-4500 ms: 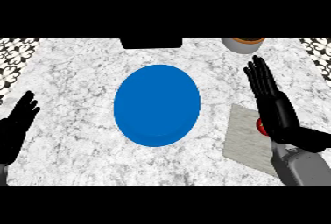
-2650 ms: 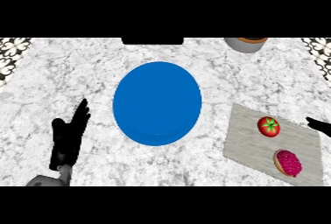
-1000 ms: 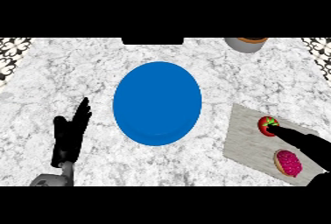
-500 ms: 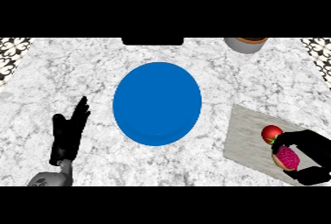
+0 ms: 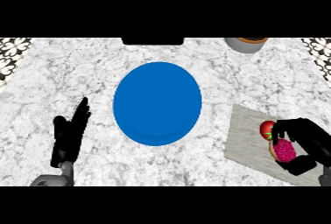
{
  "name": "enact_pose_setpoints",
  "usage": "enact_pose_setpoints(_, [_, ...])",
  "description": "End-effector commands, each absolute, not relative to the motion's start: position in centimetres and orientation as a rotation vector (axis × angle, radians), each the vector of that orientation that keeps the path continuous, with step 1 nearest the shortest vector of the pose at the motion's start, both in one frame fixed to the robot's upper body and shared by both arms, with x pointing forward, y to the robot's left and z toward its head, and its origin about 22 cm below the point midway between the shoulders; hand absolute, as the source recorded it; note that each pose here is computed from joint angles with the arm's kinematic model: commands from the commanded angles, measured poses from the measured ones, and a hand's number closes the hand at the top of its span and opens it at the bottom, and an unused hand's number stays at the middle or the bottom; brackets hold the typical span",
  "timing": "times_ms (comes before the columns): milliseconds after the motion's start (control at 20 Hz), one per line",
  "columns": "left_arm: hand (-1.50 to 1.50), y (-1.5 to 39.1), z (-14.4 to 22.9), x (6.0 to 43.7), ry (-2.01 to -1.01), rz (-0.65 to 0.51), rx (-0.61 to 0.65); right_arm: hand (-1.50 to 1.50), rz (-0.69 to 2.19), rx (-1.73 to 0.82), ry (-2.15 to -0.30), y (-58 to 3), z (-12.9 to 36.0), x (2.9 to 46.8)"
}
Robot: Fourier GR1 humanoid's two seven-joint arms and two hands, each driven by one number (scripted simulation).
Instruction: Pick the cupcake from the placemat and place it in the plate
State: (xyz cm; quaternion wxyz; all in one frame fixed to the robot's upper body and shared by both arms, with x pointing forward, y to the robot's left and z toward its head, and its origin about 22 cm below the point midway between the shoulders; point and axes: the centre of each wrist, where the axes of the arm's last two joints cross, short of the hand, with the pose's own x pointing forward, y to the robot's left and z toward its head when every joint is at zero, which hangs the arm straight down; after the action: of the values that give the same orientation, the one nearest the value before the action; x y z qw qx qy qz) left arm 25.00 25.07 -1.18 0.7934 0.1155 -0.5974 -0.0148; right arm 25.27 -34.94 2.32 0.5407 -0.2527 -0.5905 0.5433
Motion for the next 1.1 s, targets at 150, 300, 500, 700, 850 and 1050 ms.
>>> enact_pose_setpoints(150, [0.0,23.9,-0.9,25.5,-1.3,-0.092,0.204,1.5,1.095,-0.657,-1.526,-18.4,2.5,27.7])
enact_pose_setpoints(300, [0.0,23.7,-0.4,25.9,-1.302,-0.111,0.199,1.5,1.043,-0.77,-1.558,-13.0,4.7,28.5])
enact_pose_setpoints(500, [0.0,22.5,-0.8,26.1,-1.295,-0.113,0.171,1.5,0.887,-0.917,-1.634,-9.2,8.5,28.9])
enact_pose_setpoints(700, [0.0,23.7,-0.5,26.3,-1.286,-0.109,0.185,1.5,0.718,-1.103,-1.649,-6.1,11.9,29.3])
enact_pose_setpoints(850, [0.0,22.9,-0.8,26.3,-1.3,-0.124,0.192,1.5,0.64,-1.195,-1.582,-3.5,13.1,29.7])
enact_pose_setpoints(1050, [0.0,22.8,-1.1,26.1,-1.296,-0.13,0.187,1.5,0.528,-1.241,-1.497,-0.4,13.1,29.9])
